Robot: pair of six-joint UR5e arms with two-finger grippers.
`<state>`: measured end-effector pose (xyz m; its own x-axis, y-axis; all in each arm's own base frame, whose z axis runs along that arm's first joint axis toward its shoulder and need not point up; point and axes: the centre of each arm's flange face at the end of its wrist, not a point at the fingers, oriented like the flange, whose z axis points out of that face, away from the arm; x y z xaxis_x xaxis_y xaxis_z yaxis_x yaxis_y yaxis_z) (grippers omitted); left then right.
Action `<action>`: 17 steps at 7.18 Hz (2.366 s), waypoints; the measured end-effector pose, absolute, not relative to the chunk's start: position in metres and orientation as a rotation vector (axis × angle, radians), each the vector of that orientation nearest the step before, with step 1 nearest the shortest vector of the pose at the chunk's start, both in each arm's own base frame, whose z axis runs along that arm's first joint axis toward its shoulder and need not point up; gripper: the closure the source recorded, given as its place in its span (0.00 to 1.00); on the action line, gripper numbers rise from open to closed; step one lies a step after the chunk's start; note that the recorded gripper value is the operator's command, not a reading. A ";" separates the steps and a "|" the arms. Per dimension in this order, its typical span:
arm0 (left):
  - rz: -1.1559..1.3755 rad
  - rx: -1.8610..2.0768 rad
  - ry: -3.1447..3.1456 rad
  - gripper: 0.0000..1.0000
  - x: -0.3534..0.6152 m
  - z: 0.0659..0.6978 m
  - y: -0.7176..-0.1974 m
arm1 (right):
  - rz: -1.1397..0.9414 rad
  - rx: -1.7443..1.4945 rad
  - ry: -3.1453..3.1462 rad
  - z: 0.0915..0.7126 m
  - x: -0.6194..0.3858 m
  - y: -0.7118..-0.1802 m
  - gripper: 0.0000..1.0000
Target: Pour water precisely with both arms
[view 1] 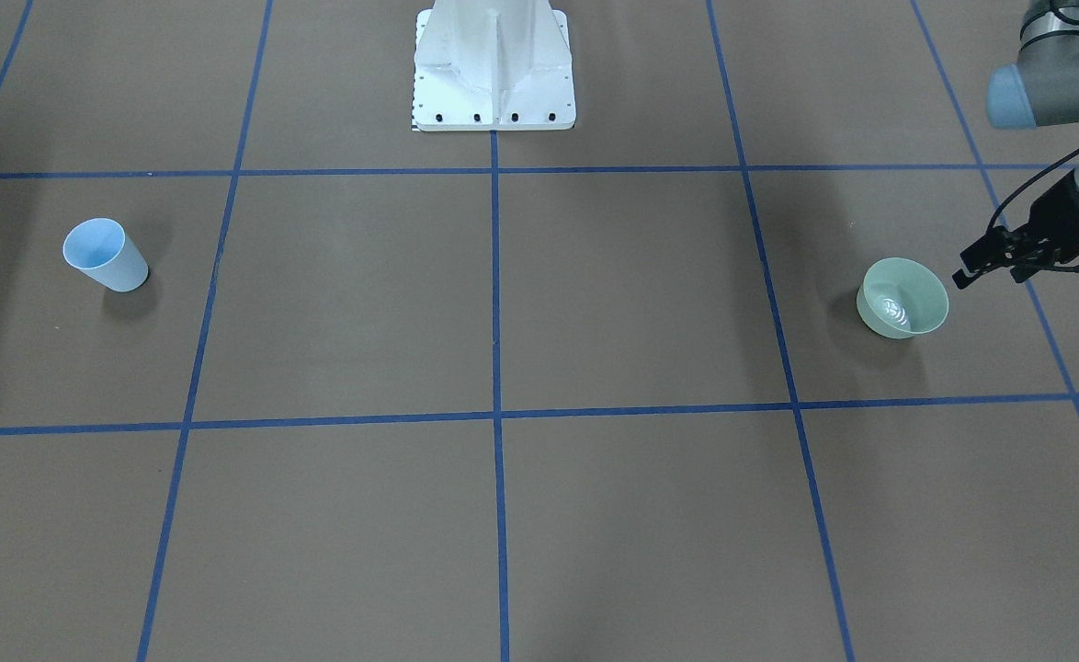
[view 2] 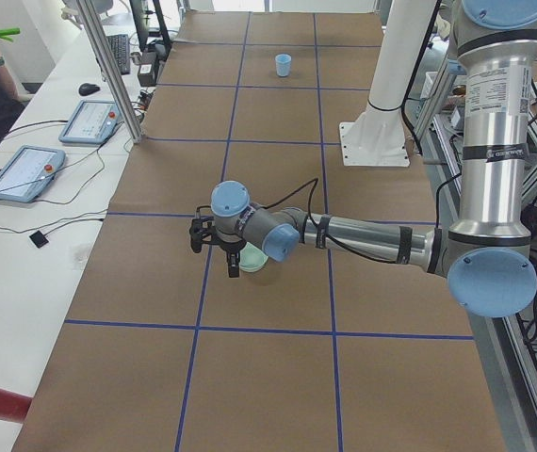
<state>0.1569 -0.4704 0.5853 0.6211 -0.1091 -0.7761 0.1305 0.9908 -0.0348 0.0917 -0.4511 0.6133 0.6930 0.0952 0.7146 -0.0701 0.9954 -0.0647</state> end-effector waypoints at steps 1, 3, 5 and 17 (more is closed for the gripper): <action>-0.123 0.020 0.881 0.00 0.172 0.600 -0.466 | 0.092 -0.033 -0.800 0.613 0.092 -0.451 0.01; -0.101 0.009 0.878 0.00 0.189 0.625 -0.462 | 0.092 -0.033 -0.800 0.613 0.092 -0.451 0.01; -0.084 -0.009 0.881 0.95 0.207 0.628 -0.459 | 0.092 -0.032 -0.799 0.613 0.092 -0.452 0.01; -0.300 -0.268 0.987 1.00 0.280 0.300 -0.544 | 0.100 -0.021 -0.799 0.610 0.098 -0.454 0.01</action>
<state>0.2797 -0.5436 0.3002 0.5166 -0.3664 -0.7739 0.1261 0.9265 -0.3545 0.0976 -0.4538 0.6100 0.6930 0.0978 0.7142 -0.0818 0.9950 -0.0569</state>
